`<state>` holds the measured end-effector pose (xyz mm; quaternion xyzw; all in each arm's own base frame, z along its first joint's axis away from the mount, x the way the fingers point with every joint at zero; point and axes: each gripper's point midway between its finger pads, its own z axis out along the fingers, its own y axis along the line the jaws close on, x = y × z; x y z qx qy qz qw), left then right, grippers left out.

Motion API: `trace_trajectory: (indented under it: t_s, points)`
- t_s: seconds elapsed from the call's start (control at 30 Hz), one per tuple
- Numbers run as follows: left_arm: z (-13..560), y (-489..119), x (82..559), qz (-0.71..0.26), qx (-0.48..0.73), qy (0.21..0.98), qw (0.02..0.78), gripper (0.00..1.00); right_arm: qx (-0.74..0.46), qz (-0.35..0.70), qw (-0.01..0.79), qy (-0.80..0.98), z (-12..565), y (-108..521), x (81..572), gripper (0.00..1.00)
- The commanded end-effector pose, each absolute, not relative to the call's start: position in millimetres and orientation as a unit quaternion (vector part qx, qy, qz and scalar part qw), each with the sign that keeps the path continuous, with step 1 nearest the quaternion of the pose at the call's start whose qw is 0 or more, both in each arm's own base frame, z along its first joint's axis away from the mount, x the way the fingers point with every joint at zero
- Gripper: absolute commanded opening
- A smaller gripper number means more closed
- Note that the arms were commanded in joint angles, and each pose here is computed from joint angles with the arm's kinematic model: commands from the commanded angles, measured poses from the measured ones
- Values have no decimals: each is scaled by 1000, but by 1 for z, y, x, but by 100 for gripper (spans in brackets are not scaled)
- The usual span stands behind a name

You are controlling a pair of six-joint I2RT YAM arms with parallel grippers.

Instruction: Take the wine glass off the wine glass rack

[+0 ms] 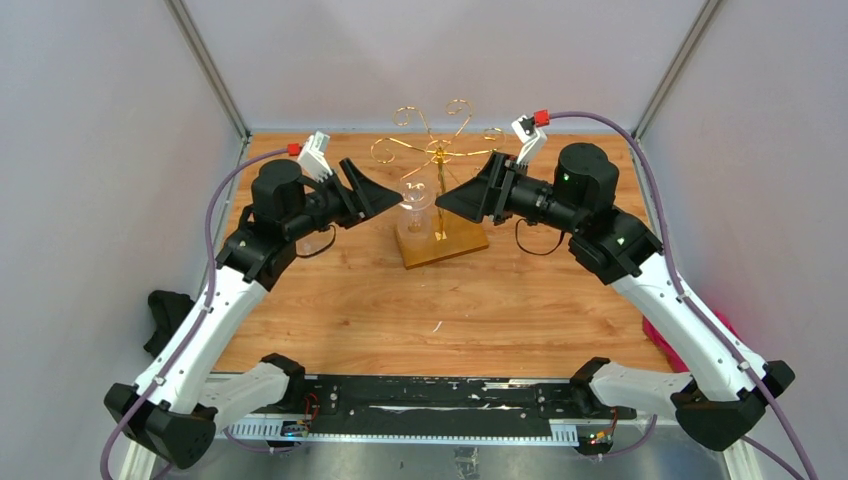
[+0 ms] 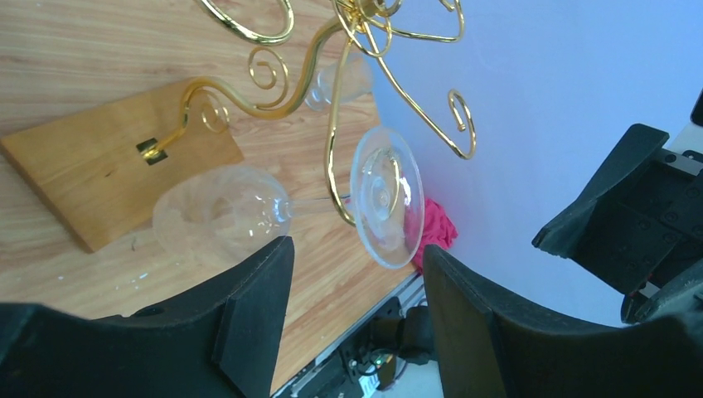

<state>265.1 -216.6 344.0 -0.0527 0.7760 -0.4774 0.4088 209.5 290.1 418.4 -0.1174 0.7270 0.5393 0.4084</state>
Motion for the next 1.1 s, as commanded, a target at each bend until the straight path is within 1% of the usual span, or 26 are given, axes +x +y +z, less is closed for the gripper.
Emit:
trace_trajectory:
  t_s: [0.0,0.2,0.27,0.43,0.53,0.63,0.73,1.07]
  points:
    - [366,-230,269,-496,-38,758,421,64,-126,531,422,723,425,287,206,62]
    - [360,-243,272,-493,-31,767,410,63,-121,525,426,727,422,282,211,63]
    - [356,-246,273,-494,-31,769,405,60,-119,522,428,728,421,280,212,62]
    - [355,-252,271,-498,-27,771,395,42,-113,519,429,730,418,277,216,62]
    - [352,-253,272,-495,-28,775,392,37,-113,520,431,729,420,276,216,61]
    - [352,-256,269,-504,-32,775,379,31,-114,520,431,729,419,276,216,60]
    - [359,-257,264,-515,-32,769,376,29,-112,519,431,729,418,274,216,60]
    - [367,-257,254,-526,-38,772,355,27,-111,520,431,729,417,271,215,60]
